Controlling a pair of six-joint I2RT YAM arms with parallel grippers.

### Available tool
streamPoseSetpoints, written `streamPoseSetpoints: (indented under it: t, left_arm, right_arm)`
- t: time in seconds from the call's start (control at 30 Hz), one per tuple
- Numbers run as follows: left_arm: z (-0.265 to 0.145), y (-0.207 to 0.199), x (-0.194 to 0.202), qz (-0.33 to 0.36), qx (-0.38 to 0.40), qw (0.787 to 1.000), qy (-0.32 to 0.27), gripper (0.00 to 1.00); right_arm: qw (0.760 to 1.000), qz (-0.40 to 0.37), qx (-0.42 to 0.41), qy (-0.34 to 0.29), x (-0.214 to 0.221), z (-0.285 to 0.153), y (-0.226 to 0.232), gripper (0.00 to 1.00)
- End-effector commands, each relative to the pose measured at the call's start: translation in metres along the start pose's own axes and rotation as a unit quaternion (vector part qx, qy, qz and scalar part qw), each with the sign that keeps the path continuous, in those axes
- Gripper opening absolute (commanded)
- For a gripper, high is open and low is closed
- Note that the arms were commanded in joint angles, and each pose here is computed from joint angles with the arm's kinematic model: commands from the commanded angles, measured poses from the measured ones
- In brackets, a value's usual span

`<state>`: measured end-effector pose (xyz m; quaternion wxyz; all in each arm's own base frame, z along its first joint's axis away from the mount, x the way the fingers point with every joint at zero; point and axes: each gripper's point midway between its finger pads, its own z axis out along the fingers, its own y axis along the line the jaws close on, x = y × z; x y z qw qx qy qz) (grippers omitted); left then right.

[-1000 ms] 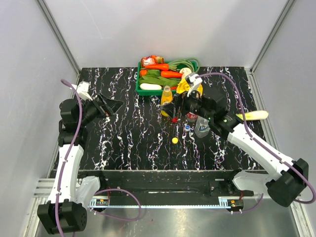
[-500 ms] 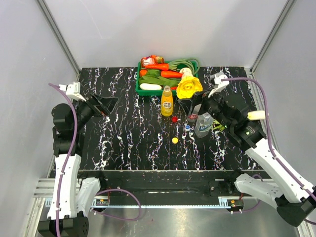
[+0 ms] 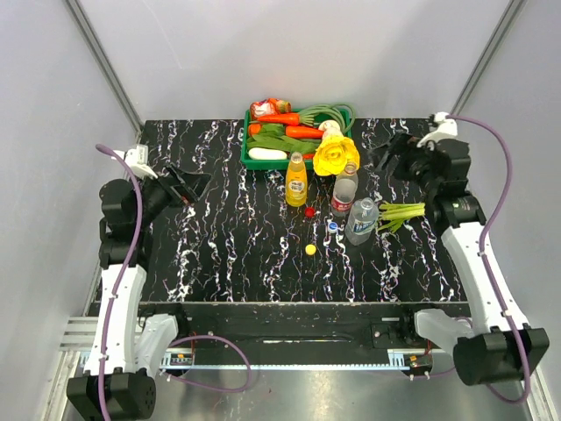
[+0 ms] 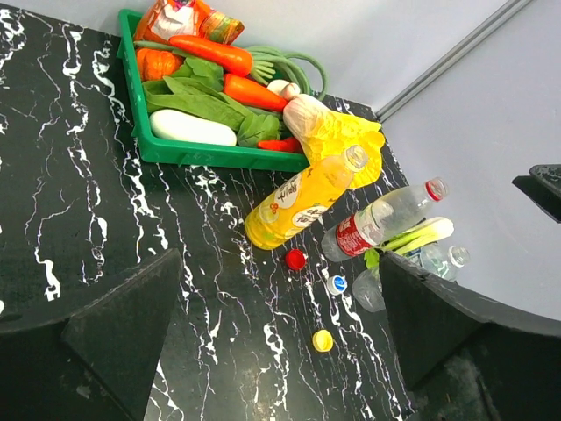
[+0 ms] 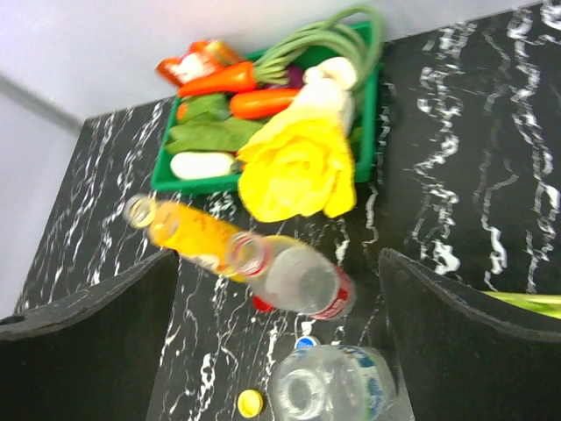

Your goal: Unscrew the bottle caps

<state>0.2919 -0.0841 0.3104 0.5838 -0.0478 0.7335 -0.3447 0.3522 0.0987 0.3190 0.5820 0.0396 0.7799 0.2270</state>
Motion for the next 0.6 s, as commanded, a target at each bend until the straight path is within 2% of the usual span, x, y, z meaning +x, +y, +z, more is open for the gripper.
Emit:
streamPoseSetpoints:
  t: [0.0,0.2,0.43,0.57]
  left_arm:
    - [0.004,0.005,-0.004,0.011,-0.005,1.000,-0.005,0.99]
    - [0.009,0.023,0.001,0.008,-0.042,0.999,0.004,0.99]
    - [0.016,0.033,0.001,0.018,-0.049,0.999,-0.001,0.99]
    - [0.017,0.052,0.004,0.040,-0.081,0.996,-0.011,0.99]
  right_arm:
    - [0.997,0.073,0.000,-0.027,-0.024,0.005,-0.023,1.00]
    - [0.989,0.120,0.088,-0.028,-0.008,0.003,-0.087,1.00]
    - [0.974,0.110,0.194,-0.044,0.014,-0.009,-0.132,1.00]
    - [0.975,0.073,0.205,-0.048,0.023,-0.011,-0.143,1.00]
